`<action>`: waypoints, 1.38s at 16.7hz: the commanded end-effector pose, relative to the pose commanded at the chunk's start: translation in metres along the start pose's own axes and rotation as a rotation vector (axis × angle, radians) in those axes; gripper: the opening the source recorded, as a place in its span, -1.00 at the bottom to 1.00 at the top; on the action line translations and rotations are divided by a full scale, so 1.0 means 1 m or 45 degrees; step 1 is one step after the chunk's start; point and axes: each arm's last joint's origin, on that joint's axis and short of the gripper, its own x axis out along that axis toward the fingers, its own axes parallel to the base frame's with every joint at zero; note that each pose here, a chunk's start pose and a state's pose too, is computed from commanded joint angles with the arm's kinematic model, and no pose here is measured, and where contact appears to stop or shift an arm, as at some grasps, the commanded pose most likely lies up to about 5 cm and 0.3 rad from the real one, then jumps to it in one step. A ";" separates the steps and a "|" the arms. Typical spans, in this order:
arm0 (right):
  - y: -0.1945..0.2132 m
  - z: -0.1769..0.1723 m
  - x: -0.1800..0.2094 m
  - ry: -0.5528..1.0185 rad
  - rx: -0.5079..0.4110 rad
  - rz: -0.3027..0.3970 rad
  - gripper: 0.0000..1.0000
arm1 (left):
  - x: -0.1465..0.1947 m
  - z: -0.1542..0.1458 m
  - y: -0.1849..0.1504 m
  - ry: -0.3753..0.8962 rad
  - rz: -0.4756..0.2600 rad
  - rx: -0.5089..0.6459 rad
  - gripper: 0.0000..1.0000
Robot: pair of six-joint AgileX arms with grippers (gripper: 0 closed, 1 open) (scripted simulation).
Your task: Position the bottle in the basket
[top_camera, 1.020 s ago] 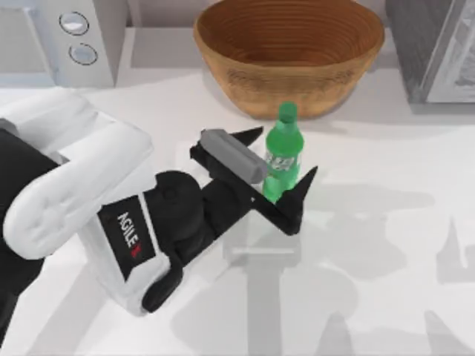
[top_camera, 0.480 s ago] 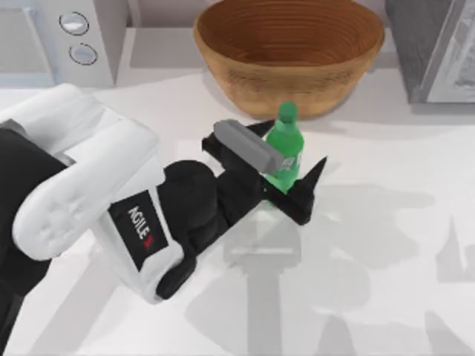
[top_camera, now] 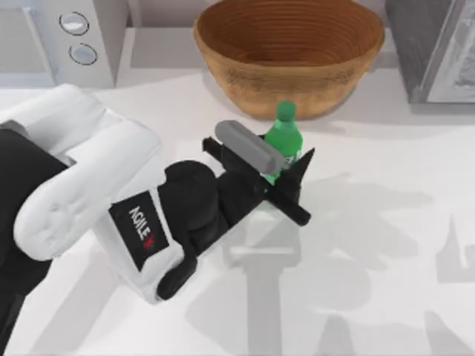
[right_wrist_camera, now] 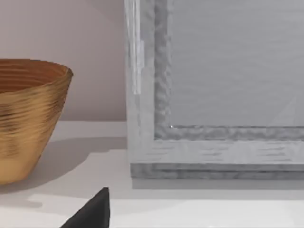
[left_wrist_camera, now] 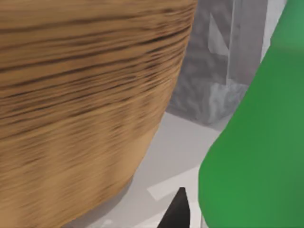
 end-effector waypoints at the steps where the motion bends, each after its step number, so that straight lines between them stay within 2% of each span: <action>1: 0.000 0.000 0.000 0.000 0.000 0.000 1.00 | 0.000 0.000 0.000 0.000 0.000 0.000 -0.66; 3: 0.000 0.000 0.000 0.000 0.000 0.000 1.00 | 0.000 0.000 0.000 0.000 0.000 0.000 -0.96; 4: 0.000 0.000 0.000 0.000 0.000 0.000 1.00 | 0.000 0.000 0.000 0.000 0.000 0.000 -1.00; 15: 0.000 0.000 0.000 0.000 0.000 0.000 1.00 | -0.006 0.007 0.001 0.007 0.000 -0.001 -1.00; 19: 0.000 0.000 0.000 0.000 0.000 0.000 1.00 | -0.033 0.041 0.004 0.009 0.001 -0.005 -1.00; 23: 0.000 0.000 0.000 0.000 0.000 0.000 1.00 | -0.081 0.085 0.006 -0.024 0.006 0.002 -1.00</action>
